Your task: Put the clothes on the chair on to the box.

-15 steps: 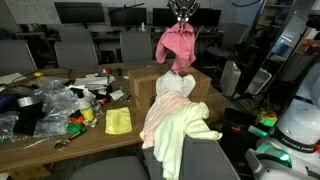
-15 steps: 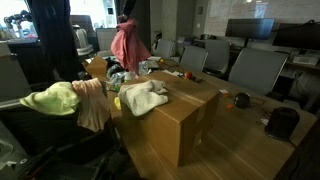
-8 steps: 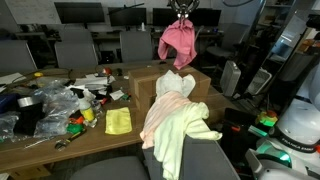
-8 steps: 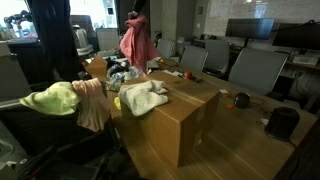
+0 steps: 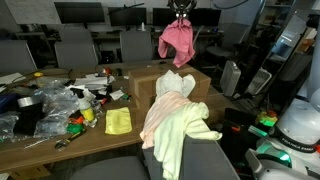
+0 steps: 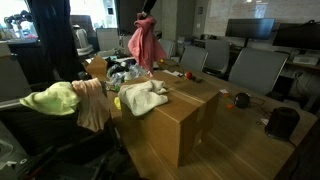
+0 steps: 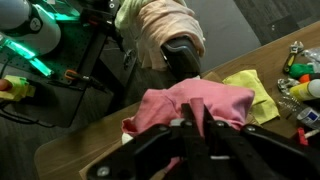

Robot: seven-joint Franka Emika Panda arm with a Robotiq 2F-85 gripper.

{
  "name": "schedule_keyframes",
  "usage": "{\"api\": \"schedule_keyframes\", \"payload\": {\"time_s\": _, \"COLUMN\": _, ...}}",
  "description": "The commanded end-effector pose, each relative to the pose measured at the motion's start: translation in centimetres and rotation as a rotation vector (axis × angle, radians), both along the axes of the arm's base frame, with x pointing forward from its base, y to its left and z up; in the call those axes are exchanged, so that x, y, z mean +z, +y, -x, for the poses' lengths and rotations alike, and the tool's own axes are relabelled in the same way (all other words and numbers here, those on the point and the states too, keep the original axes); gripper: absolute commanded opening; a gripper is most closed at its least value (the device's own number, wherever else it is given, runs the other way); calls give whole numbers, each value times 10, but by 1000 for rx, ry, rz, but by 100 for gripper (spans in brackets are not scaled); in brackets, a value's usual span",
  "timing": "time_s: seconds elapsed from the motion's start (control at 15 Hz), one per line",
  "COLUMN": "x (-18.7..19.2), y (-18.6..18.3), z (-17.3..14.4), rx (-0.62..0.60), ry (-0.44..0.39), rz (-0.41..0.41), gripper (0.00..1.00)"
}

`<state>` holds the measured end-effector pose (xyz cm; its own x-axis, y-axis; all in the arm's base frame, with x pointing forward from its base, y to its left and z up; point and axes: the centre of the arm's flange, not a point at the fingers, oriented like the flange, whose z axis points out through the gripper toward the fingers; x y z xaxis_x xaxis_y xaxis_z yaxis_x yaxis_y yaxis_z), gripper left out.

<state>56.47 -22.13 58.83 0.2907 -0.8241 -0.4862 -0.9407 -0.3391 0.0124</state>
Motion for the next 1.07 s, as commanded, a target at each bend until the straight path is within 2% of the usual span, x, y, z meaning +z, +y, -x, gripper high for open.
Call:
{"api": "schedule_keyframes", "payload": {"time_s": 0.0, "x": 15, "y": -17, "z": -26, "rx": -17, "ry": 4, "rz": -21, "gripper": 6}}
{"api": "schedule_keyframes", "payload": {"time_s": 0.73, "x": 9, "y": -27, "z": -39, "rx": -33, "ry": -17, "rz": -9, "gripper": 7}}
{"api": "schedule_keyframes", "payload": {"time_s": 0.8, "x": 10, "y": -27, "z": -38, "rx": -31, "ry": -19, "rz": -8, "gripper": 35}}
{"api": "schedule_keyframes", "payload": {"time_s": 0.87, "x": 13, "y": -26, "z": -38, "rx": -23, "ry": -25, "rz": -7, "gripper": 36}}
{"api": "schedule_keyframes", "payload": {"time_s": 1.0, "x": 16, "y": -24, "z": -35, "rx": -15, "ry": -35, "rz": -3, "gripper": 50}}
